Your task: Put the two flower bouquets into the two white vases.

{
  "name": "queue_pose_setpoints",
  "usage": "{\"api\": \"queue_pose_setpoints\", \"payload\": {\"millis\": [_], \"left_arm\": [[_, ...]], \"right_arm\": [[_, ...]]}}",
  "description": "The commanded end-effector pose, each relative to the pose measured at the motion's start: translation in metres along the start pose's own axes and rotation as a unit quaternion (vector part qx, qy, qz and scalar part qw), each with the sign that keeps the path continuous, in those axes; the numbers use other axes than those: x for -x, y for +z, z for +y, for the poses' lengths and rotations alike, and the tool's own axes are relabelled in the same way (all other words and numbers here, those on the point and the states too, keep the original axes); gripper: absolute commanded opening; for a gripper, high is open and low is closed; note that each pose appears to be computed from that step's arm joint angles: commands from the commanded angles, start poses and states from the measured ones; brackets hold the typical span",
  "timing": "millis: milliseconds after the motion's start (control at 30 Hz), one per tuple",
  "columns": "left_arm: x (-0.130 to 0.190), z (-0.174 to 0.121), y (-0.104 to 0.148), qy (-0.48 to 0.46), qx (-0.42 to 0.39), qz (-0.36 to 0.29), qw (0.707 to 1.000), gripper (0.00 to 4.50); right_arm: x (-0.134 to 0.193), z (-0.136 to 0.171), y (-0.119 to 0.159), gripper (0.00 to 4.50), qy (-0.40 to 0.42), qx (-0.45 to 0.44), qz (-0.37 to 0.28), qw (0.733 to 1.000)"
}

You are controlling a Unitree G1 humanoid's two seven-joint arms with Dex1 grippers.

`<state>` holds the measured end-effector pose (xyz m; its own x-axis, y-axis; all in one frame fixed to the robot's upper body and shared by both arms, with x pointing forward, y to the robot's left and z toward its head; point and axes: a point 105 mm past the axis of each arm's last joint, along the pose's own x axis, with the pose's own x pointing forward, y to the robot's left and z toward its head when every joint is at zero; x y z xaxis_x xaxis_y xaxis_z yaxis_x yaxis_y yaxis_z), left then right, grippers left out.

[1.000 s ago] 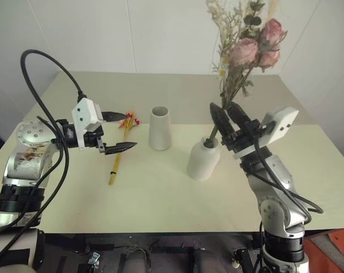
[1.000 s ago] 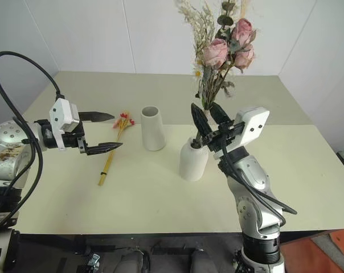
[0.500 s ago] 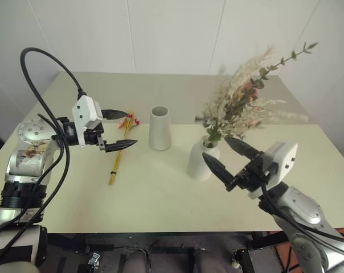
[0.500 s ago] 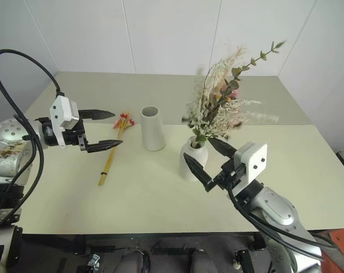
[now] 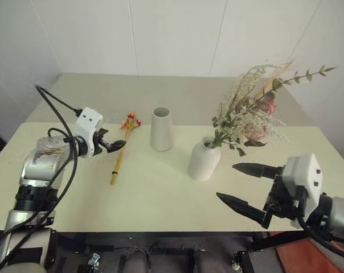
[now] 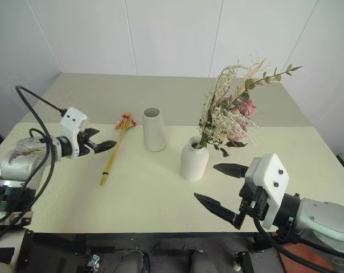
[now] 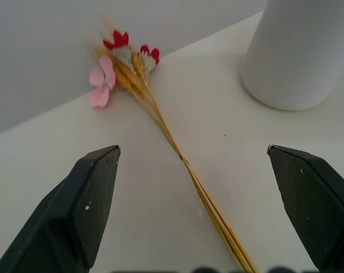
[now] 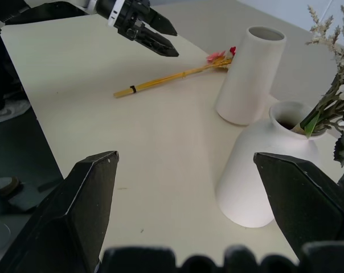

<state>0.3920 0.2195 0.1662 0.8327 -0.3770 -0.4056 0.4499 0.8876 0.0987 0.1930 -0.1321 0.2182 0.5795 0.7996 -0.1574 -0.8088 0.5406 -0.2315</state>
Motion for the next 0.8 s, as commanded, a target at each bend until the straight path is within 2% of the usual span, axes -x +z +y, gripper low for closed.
{"api": "queue_pose_setpoints", "payload": {"millis": [33,100,267,367,533,633,800], "left_arm": [[-0.012,0.013,0.013,0.051,0.035,0.027,0.998,4.5],[-0.022,0.01,0.018,0.036,0.056,0.041,0.997,4.5],[-0.038,0.004,0.015,0.009,0.046,0.087,0.995,4.5],[-0.042,-0.005,0.007,-0.029,0.031,0.117,0.992,4.5],[-0.053,-0.008,-0.006,-0.036,0.027,0.138,0.989,4.5],[-0.06,-0.013,-0.003,-0.04,0.032,0.13,0.99,3.96],[-0.07,-0.018,-0.006,-0.042,0.033,0.132,0.99,2.38]], "right_arm": [[0.002,-0.004,0.009,4.48,-0.002,0.007,-0.008,1.0],[0.002,-0.008,0.007,4.48,-0.006,0.003,-0.001,1.0],[0.001,-0.01,0.007,4.48,-0.017,0.005,0.0,1.0],[0.002,-0.008,0.008,4.48,-0.026,0.004,-0.003,1.0],[0.004,-0.007,0.006,4.48,-0.043,0.003,-0.003,0.999],[0.005,-0.006,0.006,4.5,-0.046,0.001,-0.004,0.999],[0.005,-0.007,0.005,4.5,-0.052,0.0,-0.005,0.999]]}}
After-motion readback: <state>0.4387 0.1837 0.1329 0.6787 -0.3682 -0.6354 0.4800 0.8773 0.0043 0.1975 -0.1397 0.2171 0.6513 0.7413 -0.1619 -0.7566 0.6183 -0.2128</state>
